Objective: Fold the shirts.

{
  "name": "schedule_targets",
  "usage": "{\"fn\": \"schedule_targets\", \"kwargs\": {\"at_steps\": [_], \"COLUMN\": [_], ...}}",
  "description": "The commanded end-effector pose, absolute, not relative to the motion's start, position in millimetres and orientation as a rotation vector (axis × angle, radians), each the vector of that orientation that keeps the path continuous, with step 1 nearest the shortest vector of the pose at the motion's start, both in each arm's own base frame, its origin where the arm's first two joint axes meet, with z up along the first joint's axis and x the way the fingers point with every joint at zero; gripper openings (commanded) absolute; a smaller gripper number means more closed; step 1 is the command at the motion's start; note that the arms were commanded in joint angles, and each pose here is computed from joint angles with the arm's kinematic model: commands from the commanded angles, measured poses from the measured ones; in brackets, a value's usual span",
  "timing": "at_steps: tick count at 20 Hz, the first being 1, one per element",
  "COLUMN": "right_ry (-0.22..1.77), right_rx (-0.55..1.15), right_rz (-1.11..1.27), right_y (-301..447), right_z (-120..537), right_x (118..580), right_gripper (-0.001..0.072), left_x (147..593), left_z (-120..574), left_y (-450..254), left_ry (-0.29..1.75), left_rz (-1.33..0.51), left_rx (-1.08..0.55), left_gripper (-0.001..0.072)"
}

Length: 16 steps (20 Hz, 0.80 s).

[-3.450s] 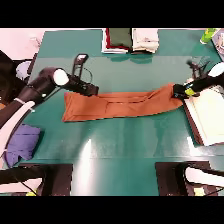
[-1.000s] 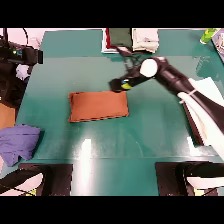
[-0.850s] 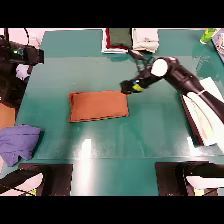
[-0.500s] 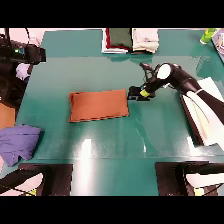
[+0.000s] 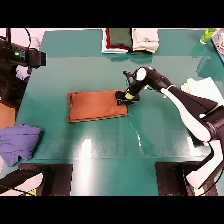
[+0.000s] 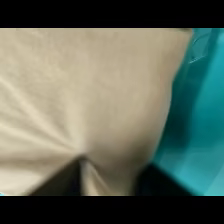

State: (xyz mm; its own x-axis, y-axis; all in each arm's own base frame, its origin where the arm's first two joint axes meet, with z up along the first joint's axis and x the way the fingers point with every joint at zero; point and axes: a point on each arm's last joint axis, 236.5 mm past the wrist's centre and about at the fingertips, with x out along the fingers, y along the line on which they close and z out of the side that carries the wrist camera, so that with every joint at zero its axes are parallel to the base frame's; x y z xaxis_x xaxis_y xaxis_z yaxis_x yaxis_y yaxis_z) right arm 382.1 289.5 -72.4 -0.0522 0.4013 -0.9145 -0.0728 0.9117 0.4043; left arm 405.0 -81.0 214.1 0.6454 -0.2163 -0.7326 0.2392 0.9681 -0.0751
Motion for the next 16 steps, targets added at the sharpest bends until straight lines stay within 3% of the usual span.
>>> {"fn": "schedule_targets", "kwargs": {"at_steps": [1,2,6,11,16], "right_ry": [1.531,1.491,1.333,1.099,0.931], "right_rx": [0.241,0.241,0.282,0.306,0.412], "right_rz": [0.425,0.44,0.406,0.167,-0.105], "right_y": [300.9,303.1,268.7,121.3,-38.3], "right_z": [-71.5,-64.6,-11.1,79.2,133.3], "right_x": [393.2,399.7,434.4,477.2,476.3], "right_gripper": [0.006,0.0016,0.0015,0.0015,0.0015], "left_x": [400.0,399.8,398.7,398.0,398.8], "left_z": [210.8,211.6,213.7,215.7,221.5], "left_y": [-84.1,-87.5,-95.6,-102.3,-113.3], "left_ry": [0.853,0.85,0.845,0.841,0.82], "left_rz": [-0.277,-0.289,-0.318,-0.341,-0.377], "left_rx": [0.03,0.021,-0.005,-0.027,-0.066], "left_gripper": [0.0024,0.0024,0.0024,0.0024,0.0024]}}
